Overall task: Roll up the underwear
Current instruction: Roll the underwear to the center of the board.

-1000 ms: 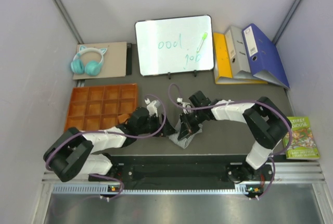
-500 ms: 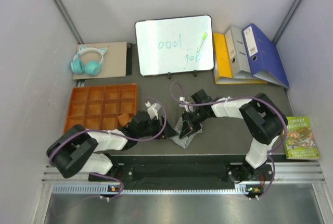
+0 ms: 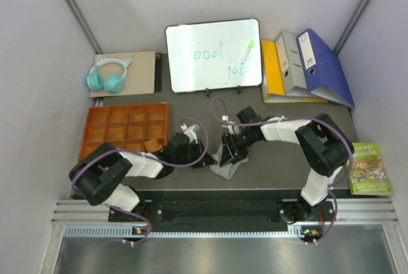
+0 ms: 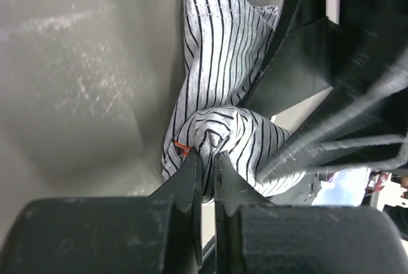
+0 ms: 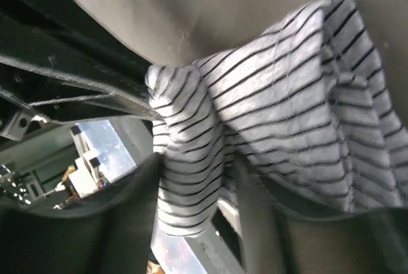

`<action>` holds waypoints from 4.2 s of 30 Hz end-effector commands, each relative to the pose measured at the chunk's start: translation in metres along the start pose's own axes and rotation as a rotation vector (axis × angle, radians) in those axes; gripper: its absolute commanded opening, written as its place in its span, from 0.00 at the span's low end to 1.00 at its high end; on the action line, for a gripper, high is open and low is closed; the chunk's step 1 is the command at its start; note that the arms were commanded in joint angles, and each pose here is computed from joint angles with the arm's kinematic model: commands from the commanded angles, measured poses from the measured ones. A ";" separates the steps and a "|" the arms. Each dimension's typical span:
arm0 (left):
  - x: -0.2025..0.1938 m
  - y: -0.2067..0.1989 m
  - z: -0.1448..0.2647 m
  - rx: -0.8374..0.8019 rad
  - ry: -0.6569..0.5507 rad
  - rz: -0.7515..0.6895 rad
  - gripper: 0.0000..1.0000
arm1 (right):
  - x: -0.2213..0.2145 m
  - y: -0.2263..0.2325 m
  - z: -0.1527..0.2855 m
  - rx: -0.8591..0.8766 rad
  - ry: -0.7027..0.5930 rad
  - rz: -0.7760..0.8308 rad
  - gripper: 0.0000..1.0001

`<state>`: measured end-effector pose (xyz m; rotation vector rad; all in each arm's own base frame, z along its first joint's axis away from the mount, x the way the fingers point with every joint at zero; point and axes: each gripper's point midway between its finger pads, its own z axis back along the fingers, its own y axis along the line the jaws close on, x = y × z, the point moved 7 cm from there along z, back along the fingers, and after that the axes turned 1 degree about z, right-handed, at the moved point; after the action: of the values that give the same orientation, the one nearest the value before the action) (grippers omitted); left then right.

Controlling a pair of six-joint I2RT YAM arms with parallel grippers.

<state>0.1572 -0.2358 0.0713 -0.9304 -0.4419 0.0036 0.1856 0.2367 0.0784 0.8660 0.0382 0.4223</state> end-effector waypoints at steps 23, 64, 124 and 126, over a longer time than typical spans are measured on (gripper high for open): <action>-0.024 0.034 -0.019 0.208 0.117 0.263 0.00 | -0.051 0.007 0.061 -0.042 -0.603 -0.106 0.79; -0.007 0.007 -0.016 0.117 0.069 0.252 0.47 | -0.061 -0.042 0.025 -0.337 -0.602 -0.282 0.00; -0.038 0.050 -0.008 0.329 0.441 0.127 0.00 | -0.046 0.066 0.063 -0.461 -0.592 0.460 0.60; -0.040 0.050 -0.006 0.317 0.467 0.132 0.00 | -0.053 0.076 0.050 -0.489 -0.586 0.552 0.60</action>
<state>0.1902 -0.2635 0.0647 -0.8635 -0.2789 0.0019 0.1287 0.2073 0.1525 0.5692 -0.7013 0.4880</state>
